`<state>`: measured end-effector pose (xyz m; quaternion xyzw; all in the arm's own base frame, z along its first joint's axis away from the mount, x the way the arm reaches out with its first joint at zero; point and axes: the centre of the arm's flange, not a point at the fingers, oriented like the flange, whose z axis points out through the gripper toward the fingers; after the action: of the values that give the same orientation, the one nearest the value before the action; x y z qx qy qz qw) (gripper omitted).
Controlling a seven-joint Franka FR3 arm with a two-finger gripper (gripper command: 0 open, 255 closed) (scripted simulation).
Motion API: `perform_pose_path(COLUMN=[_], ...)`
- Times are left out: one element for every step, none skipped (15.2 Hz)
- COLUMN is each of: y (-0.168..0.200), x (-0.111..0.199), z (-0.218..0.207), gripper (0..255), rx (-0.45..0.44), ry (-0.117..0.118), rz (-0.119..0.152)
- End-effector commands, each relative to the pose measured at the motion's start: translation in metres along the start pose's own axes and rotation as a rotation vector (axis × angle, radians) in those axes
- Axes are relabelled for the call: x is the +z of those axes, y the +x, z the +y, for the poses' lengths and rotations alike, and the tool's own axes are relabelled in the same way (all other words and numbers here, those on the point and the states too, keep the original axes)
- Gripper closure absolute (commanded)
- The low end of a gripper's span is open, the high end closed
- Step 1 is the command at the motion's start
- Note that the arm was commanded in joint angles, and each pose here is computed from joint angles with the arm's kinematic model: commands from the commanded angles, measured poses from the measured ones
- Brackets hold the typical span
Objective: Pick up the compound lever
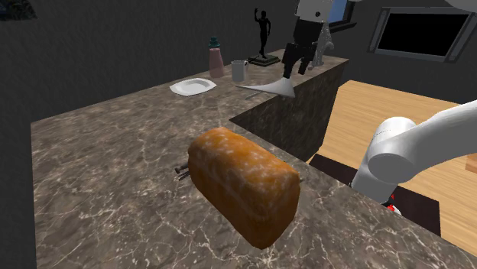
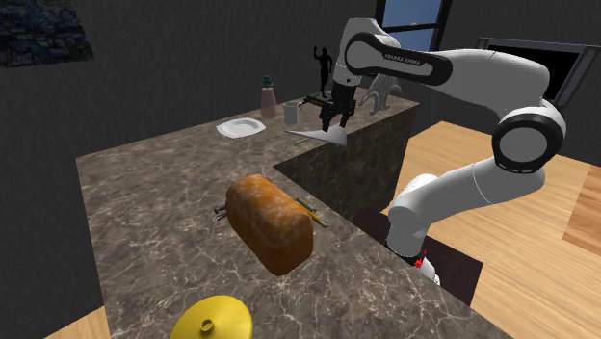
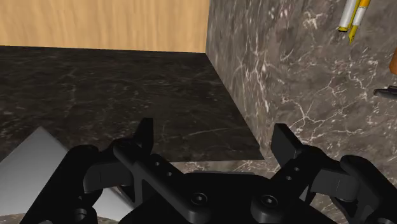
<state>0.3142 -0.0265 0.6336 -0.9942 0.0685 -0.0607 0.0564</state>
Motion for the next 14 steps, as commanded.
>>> perform_pose_path(y=[0.000, 0.007, 0.015, 0.021, 0.028, 0.034, 0.040, 0.045, 0.050, 0.055, 0.060, 0.064, 0.067, 0.070], x=[0.000, 0.005, 0.009, 0.014, 0.019, 0.023, 0.028, 0.032, 0.037, 0.041, 0.046, 0.051, 0.055, 0.059], z=[0.000, -0.010, -0.019, -0.029, -0.040, -0.050, -0.061, -0.072, -0.083, -0.094, -0.105, -0.117, -0.129, -0.140], gripper=[0, 0, 0, 0, 0, 0, 0, 0, 0, 0, 0, 0, 0, 0], rx=[0.000, -0.032, -0.065, -0.097, -0.129, -0.162, -0.194, -0.227, -0.259, -0.291, -0.324, -0.356, -0.388, -0.421], ry=[0.000, 0.001, 0.003, 0.004, 0.006, 0.007, 0.009, 0.010, 0.012, 0.013, 0.015, 0.016, 0.018, 0.019], rz=[0.000, 0.000, 0.001, 0.001, 0.001, 0.002, 0.002, 0.002, 0.003, 0.003, 0.003, 0.004, 0.004, 0.004])
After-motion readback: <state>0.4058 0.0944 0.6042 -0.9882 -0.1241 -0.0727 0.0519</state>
